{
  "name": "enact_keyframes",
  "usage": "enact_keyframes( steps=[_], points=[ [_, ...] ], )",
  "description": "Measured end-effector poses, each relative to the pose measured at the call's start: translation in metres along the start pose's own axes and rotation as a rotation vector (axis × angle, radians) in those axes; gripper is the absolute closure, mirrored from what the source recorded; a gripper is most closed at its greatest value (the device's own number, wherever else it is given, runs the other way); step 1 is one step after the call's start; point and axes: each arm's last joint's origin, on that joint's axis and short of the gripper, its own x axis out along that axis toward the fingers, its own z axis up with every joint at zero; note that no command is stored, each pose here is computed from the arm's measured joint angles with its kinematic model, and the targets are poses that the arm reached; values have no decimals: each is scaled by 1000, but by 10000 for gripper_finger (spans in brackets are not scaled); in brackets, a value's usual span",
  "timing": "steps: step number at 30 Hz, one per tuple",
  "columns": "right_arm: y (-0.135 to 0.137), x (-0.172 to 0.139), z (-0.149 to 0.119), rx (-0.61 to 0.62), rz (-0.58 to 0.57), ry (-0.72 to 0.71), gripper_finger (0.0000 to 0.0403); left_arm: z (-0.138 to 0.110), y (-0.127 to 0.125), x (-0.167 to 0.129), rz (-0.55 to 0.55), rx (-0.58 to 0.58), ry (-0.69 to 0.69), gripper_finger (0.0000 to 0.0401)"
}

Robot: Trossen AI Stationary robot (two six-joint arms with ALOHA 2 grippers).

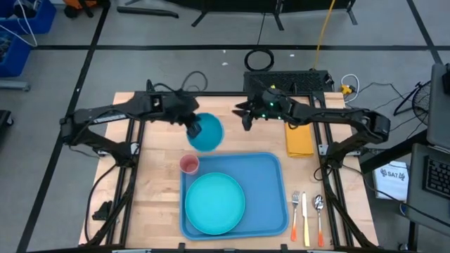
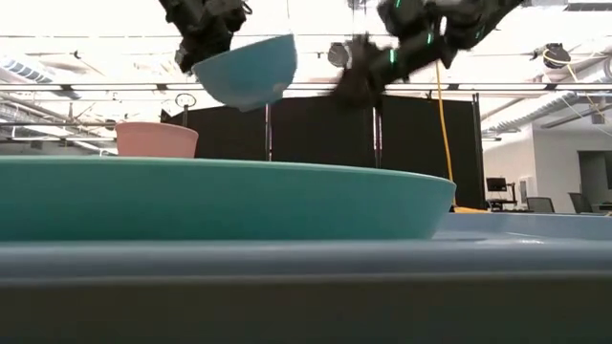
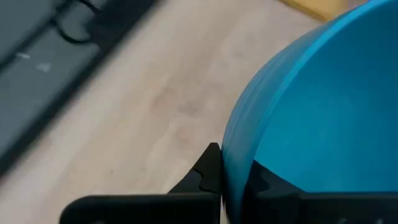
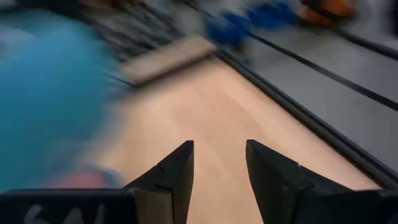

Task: Set up tray
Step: Put the blue bowl on top of the green plate on the serving tray

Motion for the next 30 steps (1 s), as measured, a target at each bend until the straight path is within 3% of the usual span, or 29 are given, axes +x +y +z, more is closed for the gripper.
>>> enact_keyframes(
  steps=[6,9,13,16,20,24,30],
  points=[
    [-6,0,-19,-16,-20,78,268,-14,-24,-23,-128,49,-14,394],
    [-10,-13,-17,-21,-3,30,269,-25,-50,-21,-240,88,5,394],
    [-21,-27,-39,11,-43,19,269,-50,-89,-14,-380,164,115,394],
    [-22,-43,-42,43,-12,-98,269,-64,-117,-10,-457,185,181,394],
    [-28,-56,-61,85,-26,-137,271,-82,-146,8,-458,149,266,394],
    [-25,-67,-61,93,-14,-204,277,-95,-165,33,-424,154,308,394],
    [-19,-70,-61,101,14,-209,284,-112,-176,69,-351,178,399,394]
  ],
)
